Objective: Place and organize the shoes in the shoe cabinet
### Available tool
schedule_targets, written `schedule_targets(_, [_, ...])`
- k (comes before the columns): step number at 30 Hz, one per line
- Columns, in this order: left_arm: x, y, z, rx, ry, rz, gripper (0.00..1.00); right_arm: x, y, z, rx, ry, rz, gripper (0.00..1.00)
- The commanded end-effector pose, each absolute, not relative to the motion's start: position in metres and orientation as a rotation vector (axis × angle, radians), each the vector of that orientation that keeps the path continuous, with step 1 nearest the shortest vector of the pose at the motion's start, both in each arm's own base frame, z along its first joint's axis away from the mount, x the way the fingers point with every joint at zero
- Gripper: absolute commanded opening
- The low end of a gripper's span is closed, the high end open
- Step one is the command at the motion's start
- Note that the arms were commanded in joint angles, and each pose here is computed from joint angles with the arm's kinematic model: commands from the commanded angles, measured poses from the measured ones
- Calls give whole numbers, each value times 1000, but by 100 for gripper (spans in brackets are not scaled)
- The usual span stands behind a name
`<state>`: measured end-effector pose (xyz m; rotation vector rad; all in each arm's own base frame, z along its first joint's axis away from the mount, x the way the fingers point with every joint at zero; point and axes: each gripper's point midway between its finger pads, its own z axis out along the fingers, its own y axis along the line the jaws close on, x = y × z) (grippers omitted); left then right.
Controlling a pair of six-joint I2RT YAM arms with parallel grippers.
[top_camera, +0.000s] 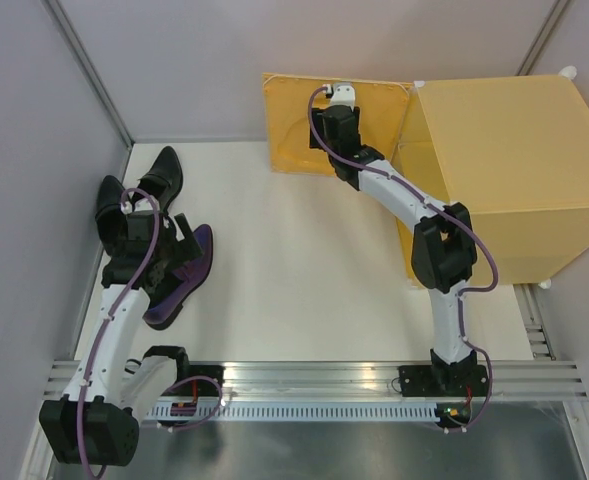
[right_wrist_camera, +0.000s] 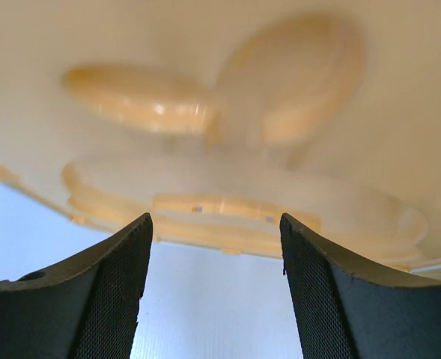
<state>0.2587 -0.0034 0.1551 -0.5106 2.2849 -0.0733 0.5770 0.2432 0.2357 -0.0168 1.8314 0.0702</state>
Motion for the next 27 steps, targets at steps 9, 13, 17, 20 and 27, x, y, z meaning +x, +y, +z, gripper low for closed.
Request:
schedule_targets(9, [249,4,130,-741,2368,-13,100,519,234,261,-20,1842,230,74])
schedule_targets(13, [246,13,117,-907,2331,39,98,477,230,244,-74,1909,306,74])
schedule_targets(17, [249,23,110,-1003,2282,99,91,437,227,240,-108,1924,403,74])
schedule_targets(20, [254,30,101,-1033,2283,153,84,410,226,230,-129,1940,476,74])
schedule_targets(27, [281,10,87,-947,2351,32,28,382,215,222,-150,1931,491,74])
